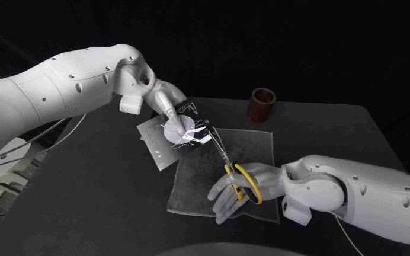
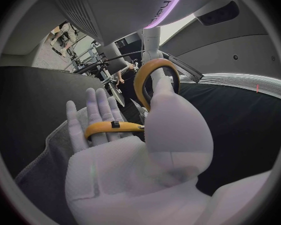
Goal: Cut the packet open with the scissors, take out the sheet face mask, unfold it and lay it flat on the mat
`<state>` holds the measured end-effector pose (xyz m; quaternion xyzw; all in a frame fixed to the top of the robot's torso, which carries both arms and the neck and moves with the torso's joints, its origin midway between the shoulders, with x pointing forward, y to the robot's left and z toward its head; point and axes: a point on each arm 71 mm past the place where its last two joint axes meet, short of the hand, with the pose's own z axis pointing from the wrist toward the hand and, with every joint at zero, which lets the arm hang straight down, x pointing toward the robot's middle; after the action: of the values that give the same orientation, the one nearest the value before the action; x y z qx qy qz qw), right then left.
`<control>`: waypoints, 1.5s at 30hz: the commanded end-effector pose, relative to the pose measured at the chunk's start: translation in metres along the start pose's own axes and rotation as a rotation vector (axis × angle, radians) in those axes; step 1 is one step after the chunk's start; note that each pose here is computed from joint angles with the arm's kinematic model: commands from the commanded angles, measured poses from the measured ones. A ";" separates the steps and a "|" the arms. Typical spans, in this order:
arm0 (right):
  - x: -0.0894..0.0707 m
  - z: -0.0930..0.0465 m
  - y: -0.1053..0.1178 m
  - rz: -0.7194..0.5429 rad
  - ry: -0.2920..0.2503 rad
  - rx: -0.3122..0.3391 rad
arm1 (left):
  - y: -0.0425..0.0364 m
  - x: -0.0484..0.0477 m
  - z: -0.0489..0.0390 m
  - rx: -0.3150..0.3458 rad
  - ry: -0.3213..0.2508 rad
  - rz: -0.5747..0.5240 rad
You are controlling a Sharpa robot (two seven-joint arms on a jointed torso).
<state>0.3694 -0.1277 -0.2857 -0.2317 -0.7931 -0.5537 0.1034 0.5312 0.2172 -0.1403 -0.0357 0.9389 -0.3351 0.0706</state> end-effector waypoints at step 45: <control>0.005 0.000 0.001 -0.017 0.047 0.026 | -0.0121 0.0196 0.0055 0.021 0.196 0.065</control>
<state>0.3671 -0.1281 -0.2852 -0.2192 -0.8036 -0.5418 0.1122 0.5240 0.2052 -0.1396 -0.0340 0.9375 -0.3430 0.0481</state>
